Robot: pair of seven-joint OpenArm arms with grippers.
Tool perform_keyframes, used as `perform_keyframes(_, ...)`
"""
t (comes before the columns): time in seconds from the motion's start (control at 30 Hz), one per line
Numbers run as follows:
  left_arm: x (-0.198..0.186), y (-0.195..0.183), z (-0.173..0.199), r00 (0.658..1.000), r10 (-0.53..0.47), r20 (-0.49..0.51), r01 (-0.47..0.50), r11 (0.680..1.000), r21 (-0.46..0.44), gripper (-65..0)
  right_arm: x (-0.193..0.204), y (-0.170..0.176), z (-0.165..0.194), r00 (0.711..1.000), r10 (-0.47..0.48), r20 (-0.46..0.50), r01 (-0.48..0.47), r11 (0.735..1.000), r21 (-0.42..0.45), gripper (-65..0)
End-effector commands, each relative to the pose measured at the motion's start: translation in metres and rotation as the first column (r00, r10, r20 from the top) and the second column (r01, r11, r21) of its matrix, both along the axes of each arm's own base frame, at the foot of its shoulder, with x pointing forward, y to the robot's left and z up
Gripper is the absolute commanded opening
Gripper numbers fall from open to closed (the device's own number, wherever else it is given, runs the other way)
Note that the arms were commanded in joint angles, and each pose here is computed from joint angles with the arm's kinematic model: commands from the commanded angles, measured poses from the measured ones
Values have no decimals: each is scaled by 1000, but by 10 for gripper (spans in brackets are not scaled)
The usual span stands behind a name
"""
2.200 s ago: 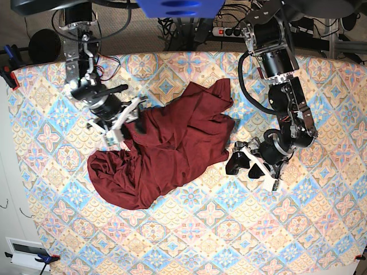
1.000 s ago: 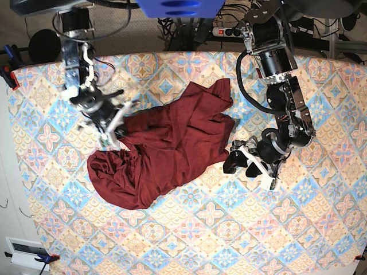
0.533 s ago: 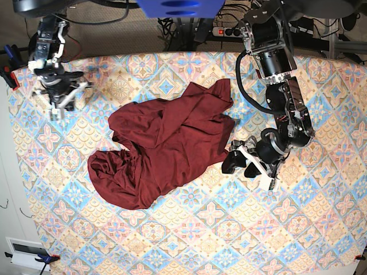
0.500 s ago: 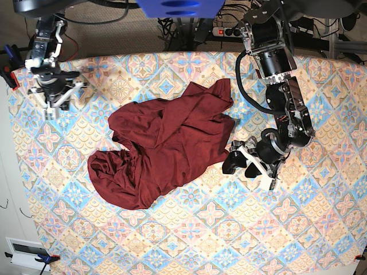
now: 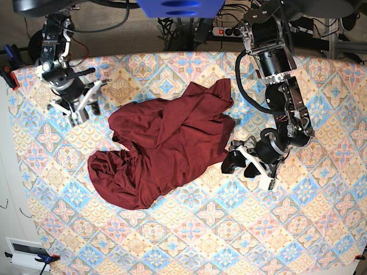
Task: Layout the t-shirt on the table in an organized manner, then fold the t-shirt properly
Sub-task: 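Grasp a shirt edge with the right gripper and pull it outward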
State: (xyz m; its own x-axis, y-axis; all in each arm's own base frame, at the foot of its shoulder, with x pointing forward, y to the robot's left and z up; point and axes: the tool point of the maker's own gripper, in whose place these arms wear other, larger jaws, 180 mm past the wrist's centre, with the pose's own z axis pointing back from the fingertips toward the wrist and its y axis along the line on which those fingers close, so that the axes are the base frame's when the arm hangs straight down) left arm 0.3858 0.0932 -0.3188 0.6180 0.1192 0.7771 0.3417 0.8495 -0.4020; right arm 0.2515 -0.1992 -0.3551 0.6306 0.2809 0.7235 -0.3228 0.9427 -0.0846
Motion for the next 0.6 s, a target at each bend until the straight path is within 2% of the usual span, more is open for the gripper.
perform_keyframes(0.0,8,3,16,998,9,54,-8,1000,-13,-193,6,0,10,999,16,33,-15,1000,-13,-408)
perform_keyframes(0.23,8,2,15,999,7,53,-6,1000,-12,-193,29,43,20,988,129,83,-130,991,18,-303)
perform_keyframes(0.47,8,1,15,999,4,53,-4,1000,-12,-193,55,54,42,975,158,156,-162,987,13,-248)
perform_keyframes(0.57,8,1,15,999,4,53,-4,1000,-12,-193,59,58,34,976,168,138,-173,985,21,-232)
